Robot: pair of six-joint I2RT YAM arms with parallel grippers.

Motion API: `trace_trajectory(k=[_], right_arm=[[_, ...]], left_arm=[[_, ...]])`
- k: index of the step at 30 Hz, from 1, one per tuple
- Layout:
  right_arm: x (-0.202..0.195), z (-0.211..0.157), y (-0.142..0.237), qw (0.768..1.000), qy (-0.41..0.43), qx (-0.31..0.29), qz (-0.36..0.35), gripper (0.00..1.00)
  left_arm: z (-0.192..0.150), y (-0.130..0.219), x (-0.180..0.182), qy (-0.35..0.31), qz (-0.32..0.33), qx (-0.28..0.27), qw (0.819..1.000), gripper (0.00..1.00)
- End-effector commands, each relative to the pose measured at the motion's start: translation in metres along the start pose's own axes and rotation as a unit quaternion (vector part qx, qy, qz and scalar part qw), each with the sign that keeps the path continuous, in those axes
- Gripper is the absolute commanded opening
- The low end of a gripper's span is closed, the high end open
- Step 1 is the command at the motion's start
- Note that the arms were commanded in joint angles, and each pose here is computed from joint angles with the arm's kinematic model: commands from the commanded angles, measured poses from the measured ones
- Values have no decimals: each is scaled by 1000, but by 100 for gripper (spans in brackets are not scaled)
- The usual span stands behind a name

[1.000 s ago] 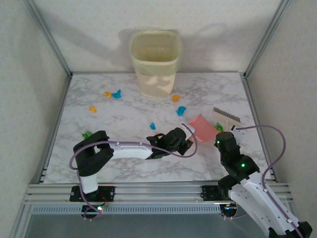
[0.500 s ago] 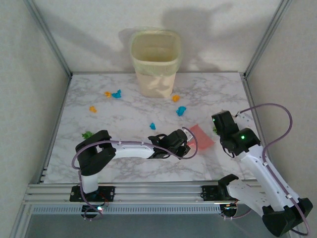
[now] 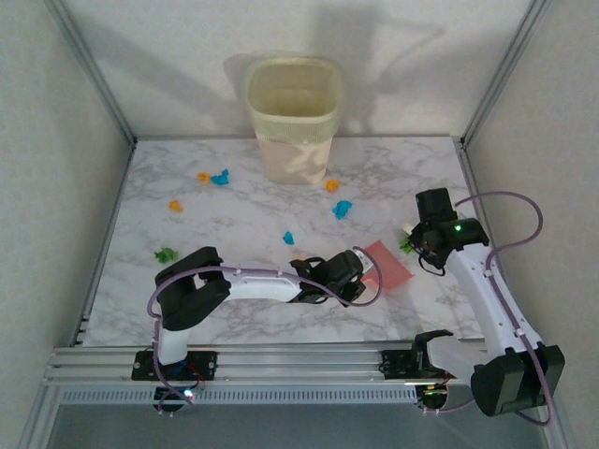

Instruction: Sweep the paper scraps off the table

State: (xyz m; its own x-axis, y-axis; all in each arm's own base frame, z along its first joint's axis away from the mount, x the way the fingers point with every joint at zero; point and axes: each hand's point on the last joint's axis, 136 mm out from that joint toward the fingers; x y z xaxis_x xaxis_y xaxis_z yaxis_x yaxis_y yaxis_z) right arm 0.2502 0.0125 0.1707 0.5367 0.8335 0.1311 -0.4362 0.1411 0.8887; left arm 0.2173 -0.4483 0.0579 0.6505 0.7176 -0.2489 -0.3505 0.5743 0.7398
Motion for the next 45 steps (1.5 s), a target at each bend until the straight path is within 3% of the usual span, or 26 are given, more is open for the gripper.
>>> trace_trajectory(k=[1, 6, 18, 26, 31, 37, 45], right_arm=[[20, 0, 5, 998, -26, 20, 48, 0], [28, -22, 10, 994, -46, 66, 78, 0], [24, -75, 62, 978, -56, 88, 182, 0], [3, -64, 92, 978, -78, 39, 189, 0], [-8, -39, 115, 978, -87, -27, 186, 0], [8, -2, 124, 964, -95, -116, 220, 0], [19, 37, 117, 963, -37, -201, 173, 0]], left_arm=[[-13, -7, 5, -7, 19, 23, 1000, 0], [-8, -5, 9, -7, 28, 10, 1000, 0], [-1, -2, 30, 7, 56, -23, 998, 0], [4, 1, 33, 15, 50, -48, 997, 0], [11, 9, 38, 9, 62, -71, 995, 0], [22, 29, 34, 18, 44, -108, 993, 0], [42, 71, 39, 19, 43, -179, 983, 0]])
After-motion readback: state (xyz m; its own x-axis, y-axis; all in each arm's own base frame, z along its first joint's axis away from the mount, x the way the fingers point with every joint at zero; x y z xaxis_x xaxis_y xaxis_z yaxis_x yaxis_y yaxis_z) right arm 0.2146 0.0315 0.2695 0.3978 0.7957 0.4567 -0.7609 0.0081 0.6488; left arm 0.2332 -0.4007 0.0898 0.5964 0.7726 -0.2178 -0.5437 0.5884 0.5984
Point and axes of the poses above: each hand's point on the last joint's axis, 136 mm out from that joint toward the fingers, its own y axis back along the fingers, its own x axis along the line the jaws close on, z = x × y, and after that the axes turned 10 degrees about y, right-handed
